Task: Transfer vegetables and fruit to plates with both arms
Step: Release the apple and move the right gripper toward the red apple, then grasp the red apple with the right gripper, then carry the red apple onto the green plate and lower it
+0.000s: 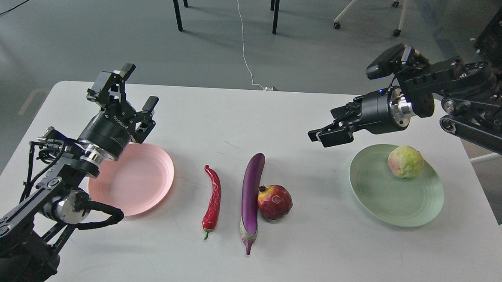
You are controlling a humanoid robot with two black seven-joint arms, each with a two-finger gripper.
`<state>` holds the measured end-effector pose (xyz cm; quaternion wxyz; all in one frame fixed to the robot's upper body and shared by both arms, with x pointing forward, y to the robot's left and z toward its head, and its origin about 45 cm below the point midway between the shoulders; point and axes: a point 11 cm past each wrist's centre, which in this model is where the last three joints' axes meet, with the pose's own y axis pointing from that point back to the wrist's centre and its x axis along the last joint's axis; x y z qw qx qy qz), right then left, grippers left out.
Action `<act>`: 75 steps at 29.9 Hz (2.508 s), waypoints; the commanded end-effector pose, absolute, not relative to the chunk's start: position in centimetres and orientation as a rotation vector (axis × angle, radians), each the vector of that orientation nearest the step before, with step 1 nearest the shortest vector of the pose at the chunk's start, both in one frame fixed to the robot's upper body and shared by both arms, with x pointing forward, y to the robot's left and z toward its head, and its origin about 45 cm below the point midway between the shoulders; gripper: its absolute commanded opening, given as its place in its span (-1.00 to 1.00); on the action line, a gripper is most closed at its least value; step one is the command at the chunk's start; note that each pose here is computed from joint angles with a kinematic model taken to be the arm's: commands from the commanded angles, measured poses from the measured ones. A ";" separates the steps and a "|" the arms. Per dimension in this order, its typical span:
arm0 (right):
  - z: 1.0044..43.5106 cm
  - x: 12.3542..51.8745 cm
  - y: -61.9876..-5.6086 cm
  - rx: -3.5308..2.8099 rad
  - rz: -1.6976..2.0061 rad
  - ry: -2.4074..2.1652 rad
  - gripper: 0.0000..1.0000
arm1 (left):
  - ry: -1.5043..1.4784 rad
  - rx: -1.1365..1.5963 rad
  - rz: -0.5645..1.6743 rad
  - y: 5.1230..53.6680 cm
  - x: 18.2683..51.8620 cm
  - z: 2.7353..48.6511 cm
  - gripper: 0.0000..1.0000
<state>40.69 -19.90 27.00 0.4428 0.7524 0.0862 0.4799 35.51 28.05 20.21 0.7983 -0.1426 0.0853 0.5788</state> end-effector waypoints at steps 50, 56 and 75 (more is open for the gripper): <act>17.5 35.7 -14.2 1.882 1.099 0.554 -0.06 | 0.170 -0.292 1.250 28.8 35.5 20.3 0.97; 20.4 36.4 -18.2 1.875 1.087 0.468 -0.05 | 0.170 -0.292 1.250 28.8 35.5 20.3 0.97; 21.7 32.7 -36.5 1.682 0.907 0.306 0.02 | 0.181 -0.288 1.236 28.2 35.4 20.0 0.97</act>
